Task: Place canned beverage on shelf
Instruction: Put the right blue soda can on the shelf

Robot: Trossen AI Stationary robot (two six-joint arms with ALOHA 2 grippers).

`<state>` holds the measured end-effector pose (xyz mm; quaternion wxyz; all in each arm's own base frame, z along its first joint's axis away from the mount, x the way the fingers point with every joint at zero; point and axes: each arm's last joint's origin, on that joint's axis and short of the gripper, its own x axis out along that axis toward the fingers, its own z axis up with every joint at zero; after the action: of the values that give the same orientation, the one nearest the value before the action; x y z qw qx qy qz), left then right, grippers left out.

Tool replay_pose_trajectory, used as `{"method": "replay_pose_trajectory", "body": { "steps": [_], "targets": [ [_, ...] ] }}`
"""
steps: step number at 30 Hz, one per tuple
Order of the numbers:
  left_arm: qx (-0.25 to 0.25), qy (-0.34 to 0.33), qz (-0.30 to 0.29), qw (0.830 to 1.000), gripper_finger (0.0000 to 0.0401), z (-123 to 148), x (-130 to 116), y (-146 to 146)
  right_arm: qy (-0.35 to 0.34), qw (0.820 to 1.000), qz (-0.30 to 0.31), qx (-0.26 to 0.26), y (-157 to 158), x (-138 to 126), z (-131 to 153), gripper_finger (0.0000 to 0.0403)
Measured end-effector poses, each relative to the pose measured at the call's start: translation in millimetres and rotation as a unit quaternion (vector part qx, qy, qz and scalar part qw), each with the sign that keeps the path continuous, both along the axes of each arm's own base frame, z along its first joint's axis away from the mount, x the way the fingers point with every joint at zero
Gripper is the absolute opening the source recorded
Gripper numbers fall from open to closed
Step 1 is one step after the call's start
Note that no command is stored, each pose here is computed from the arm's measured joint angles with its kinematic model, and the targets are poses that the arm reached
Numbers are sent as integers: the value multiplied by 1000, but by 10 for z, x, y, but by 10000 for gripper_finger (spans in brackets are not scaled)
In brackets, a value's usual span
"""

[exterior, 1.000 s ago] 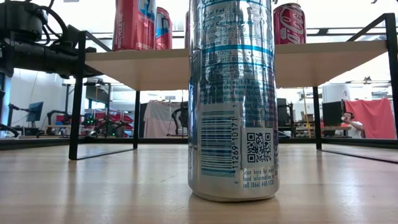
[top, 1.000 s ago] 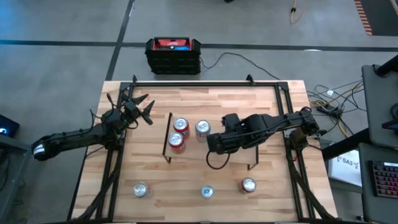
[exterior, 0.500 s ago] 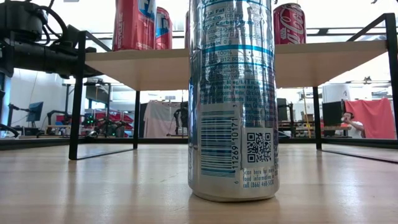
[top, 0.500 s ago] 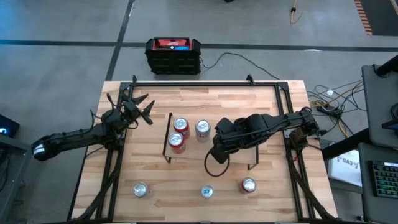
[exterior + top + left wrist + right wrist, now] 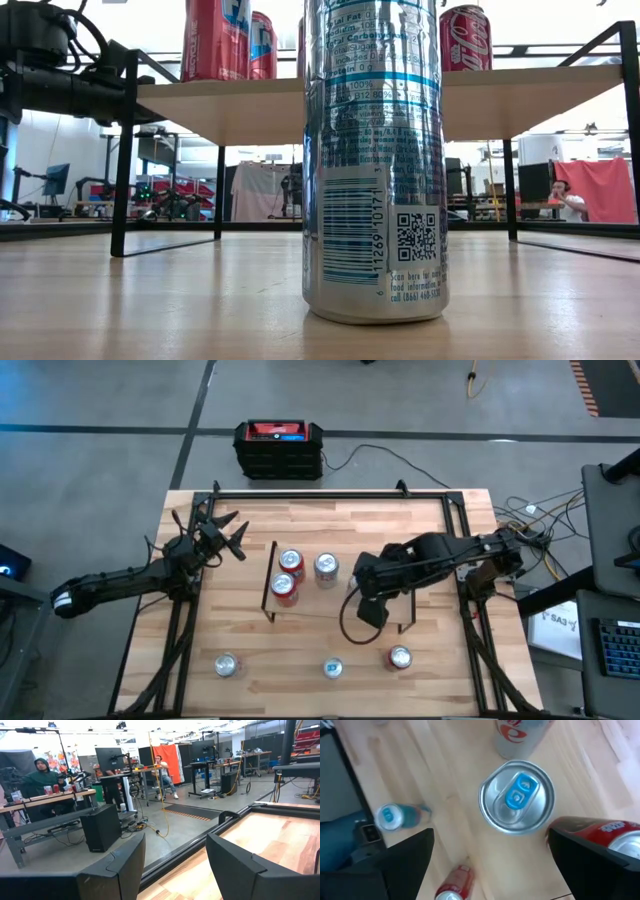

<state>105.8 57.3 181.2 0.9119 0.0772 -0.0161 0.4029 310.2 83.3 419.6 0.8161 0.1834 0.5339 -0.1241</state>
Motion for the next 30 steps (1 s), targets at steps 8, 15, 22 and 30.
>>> {"method": "replay_pose_trajectory", "body": {
  "steps": [8,15,22,30],
  "targets": [
    [0,0,0,1000,195,1,0,0,5,1000,20,4,-104,2,14,380],
    [0,0,0,1000,195,1,0,0,5,999,32,-12,-180,24,9,380],
    [0,0,0,1000,195,0,0,0,10,998,51,-43,-173,91,-57,380],
    [0,0,0,1000,195,0,0,0,26,996,62,-55,-206,196,-157,380]
  ]
}}
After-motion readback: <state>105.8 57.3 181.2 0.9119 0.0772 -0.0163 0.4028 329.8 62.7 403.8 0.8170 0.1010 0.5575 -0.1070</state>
